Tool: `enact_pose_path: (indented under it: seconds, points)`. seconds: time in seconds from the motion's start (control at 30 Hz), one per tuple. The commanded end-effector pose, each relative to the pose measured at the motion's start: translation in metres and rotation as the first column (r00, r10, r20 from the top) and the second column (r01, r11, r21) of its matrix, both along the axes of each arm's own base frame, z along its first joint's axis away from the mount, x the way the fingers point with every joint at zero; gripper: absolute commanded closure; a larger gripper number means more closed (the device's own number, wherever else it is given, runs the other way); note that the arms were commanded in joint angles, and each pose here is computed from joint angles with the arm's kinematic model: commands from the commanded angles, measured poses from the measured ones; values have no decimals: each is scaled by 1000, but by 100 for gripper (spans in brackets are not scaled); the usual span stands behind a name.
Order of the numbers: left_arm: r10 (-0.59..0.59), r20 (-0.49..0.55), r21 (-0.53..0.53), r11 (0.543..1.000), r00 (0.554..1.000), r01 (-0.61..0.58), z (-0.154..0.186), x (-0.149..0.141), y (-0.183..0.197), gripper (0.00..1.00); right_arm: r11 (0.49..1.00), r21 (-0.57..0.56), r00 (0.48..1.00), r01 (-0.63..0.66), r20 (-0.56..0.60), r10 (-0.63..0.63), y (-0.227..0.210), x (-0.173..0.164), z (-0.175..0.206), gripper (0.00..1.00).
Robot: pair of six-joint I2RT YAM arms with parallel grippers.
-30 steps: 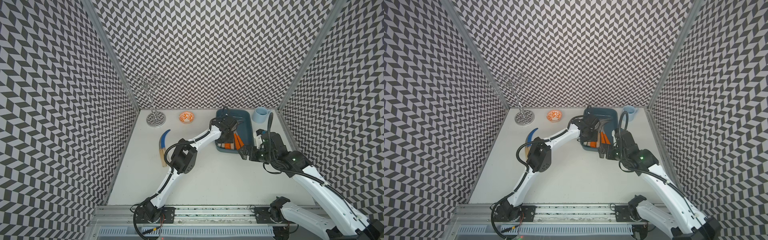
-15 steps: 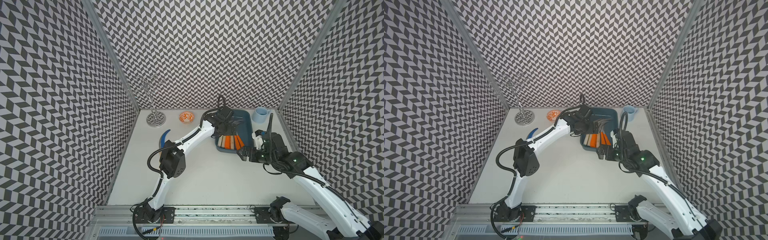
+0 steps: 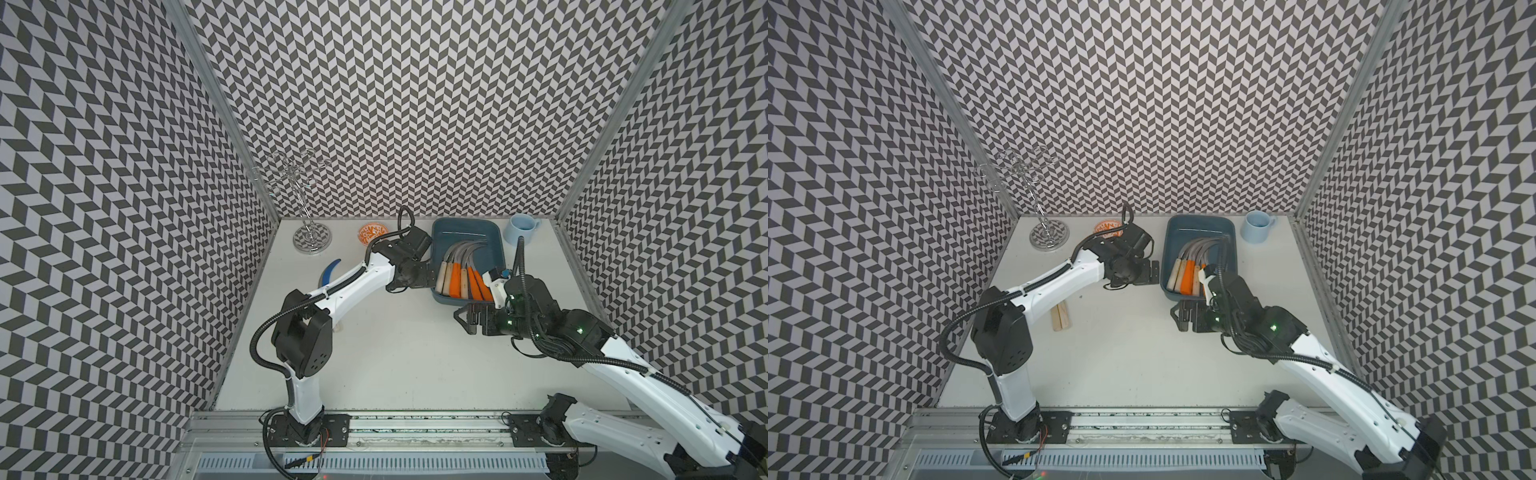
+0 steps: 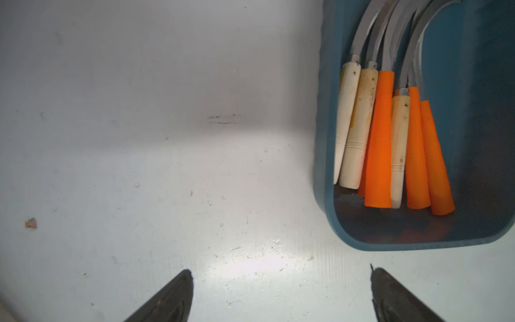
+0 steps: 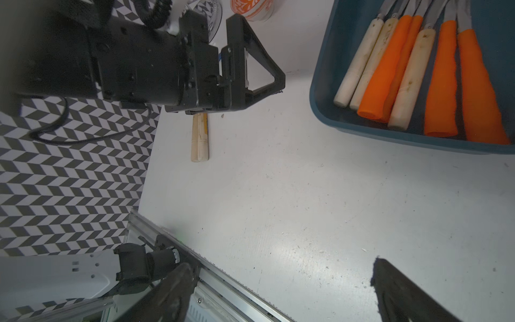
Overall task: Put small sickles into storage boxes
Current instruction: Pick up the sickle at the center of the board.
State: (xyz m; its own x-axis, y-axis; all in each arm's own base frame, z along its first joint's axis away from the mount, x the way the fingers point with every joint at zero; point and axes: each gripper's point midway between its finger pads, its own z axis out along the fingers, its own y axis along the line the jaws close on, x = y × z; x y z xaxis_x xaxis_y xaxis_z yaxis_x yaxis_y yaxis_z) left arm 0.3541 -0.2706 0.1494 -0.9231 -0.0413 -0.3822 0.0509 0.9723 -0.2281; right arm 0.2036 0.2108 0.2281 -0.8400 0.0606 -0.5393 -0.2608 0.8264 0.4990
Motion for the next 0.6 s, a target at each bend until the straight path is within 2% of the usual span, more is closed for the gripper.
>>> enact_pose_path:
  seconds: [0.0,0.33,0.57]
  points:
    - [53,45,-23,998,998,-52,9,-1,21,0,998,50,999,32,42,-34,14,6,16,0]
    - [173,-6,22,985,985,-173,-24,-31,98,0,997,55,999,-46,31,44,49,-19,10,0]
    - [338,-36,60,940,940,-336,-44,-45,155,5,993,56,994,-107,17,107,77,-37,2,0]
